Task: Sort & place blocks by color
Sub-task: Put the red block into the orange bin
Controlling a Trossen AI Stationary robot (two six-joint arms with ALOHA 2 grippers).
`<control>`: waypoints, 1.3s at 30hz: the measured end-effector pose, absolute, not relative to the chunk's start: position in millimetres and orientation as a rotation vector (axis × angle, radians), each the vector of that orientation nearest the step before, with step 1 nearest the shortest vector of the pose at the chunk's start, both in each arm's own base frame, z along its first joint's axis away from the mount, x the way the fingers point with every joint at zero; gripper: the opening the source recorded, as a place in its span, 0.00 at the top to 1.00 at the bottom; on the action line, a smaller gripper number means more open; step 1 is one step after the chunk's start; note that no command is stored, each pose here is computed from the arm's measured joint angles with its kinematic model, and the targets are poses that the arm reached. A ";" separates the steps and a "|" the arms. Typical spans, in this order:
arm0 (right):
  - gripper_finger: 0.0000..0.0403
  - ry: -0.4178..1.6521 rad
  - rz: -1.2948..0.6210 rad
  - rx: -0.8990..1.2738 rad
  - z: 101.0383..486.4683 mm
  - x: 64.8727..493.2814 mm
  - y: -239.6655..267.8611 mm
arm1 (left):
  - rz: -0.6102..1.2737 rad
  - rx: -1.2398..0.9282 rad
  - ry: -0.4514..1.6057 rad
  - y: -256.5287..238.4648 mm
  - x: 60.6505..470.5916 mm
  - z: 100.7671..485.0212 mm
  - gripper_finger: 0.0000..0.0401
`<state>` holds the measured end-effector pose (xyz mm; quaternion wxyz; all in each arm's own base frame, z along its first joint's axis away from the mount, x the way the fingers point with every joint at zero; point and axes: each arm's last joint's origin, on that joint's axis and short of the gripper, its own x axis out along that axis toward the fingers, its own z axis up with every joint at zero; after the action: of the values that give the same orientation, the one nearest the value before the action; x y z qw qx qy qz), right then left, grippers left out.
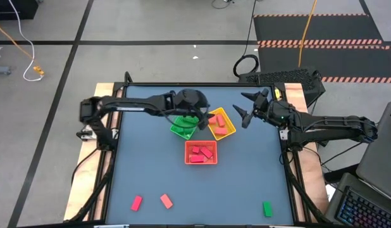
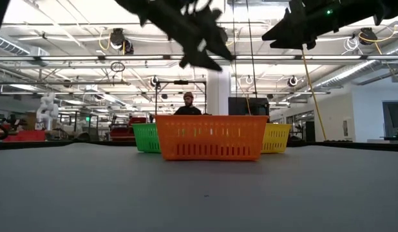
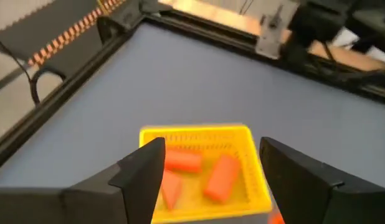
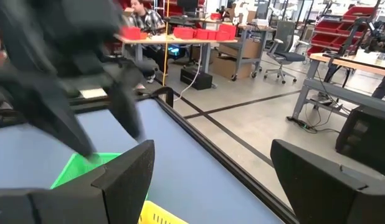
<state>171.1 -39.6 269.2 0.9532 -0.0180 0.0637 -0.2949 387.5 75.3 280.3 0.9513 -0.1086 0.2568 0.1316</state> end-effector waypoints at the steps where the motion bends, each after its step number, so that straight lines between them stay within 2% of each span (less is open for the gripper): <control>1: 0.22 0.134 -0.599 -0.037 268.6 171.1 -39.6 | 0.260 -0.221 0.547 69.8 379.9 288.7 0.35; 4: 0.22 0.138 -0.600 -0.034 268.1 171.1 -39.7 | 0.221 -0.226 0.573 49.0 362.0 314.0 0.38; 9: 0.22 0.134 -0.600 -0.023 268.2 171.0 -39.7 | 0.185 -0.309 0.677 10.5 331.0 331.4 0.44; 12: 0.22 0.132 -0.601 -0.010 268.0 171.1 -39.7 | 0.187 -0.383 0.759 -13.3 316.6 332.7 0.48; 19: 0.22 0.135 -0.597 0.009 267.2 171.0 -39.3 | 0.291 -0.552 1.092 -63.9 281.3 314.8 0.52; 26: 0.22 0.136 -0.571 0.021 266.7 171.5 -38.7 | 0.293 -0.587 1.194 -108.1 267.0 305.9 0.50; 29: 0.22 0.127 -0.547 0.036 267.3 171.9 -38.0 | 0.374 -0.625 1.261 -119.4 257.2 300.7 0.50; 34: 0.22 0.127 -0.546 0.049 266.9 171.8 -37.9 | 0.613 -0.772 1.418 -136.3 235.0 292.3 0.50; 39: 0.22 0.123 -0.548 0.074 266.7 171.8 -37.9 | 0.699 -0.950 1.452 -165.5 224.9 284.1 0.50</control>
<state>171.8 -37.9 266.7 0.9602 0.0364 0.0605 -0.2701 224.9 -165.5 284.1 0.5936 -0.4087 0.6247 0.3006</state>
